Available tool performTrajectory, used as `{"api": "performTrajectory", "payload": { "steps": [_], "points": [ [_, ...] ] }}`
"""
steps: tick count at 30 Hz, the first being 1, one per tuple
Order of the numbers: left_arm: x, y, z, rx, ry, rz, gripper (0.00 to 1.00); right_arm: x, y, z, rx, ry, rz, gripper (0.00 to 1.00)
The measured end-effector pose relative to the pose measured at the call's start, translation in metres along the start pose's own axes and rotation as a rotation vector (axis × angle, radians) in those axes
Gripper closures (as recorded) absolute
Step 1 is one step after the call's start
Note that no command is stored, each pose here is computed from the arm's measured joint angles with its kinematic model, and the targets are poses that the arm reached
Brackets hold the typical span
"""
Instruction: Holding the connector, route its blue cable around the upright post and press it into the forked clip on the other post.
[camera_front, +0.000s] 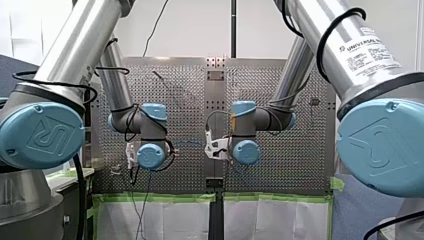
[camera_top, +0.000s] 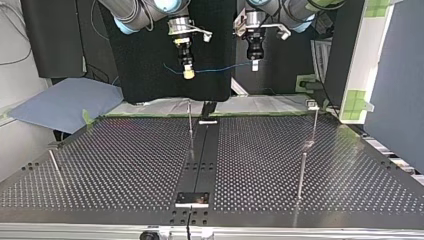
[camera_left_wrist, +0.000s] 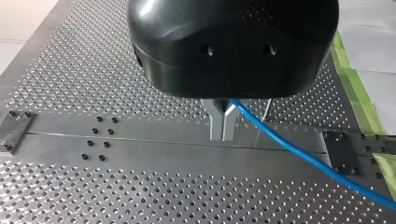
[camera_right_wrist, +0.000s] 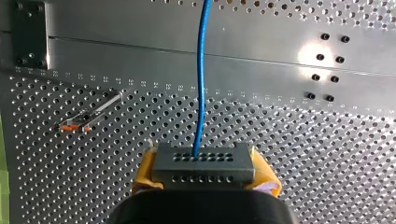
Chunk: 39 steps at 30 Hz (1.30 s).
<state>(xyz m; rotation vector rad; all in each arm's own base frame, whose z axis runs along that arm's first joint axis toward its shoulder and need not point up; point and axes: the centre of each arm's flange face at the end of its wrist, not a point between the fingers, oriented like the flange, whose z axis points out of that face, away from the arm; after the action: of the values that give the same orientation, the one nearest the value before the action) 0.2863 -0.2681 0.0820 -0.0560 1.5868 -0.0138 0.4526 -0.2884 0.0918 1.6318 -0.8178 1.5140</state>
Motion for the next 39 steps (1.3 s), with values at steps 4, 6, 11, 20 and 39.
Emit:
{"api": "performTrajectory", "payload": {
  "steps": [4,6,11,20,39],
  "points": [
    [0.000,0.000,0.000,0.000,0.000,0.000,0.97,0.000,0.000,0.000,0.000,0.000,0.000,1.00],
    [0.000,0.000,0.000,0.000,0.000,0.000,0.97,0.000,0.000,0.000,0.000,0.000,0.000,1.00],
    [0.000,0.000,0.000,0.000,0.000,0.000,0.97,0.000,0.000,0.000,0.000,0.000,0.000,1.00],
    [0.000,0.000,0.000,0.000,0.000,0.000,0.97,0.000,0.000,0.000,0.000,0.000,0.000,1.00],
    [-0.005,-0.023,0.016,-0.008,-0.030,-0.043,0.97,0.025,0.040,0.011,-0.106,-0.009,0.053,1.00]
  ]
}}
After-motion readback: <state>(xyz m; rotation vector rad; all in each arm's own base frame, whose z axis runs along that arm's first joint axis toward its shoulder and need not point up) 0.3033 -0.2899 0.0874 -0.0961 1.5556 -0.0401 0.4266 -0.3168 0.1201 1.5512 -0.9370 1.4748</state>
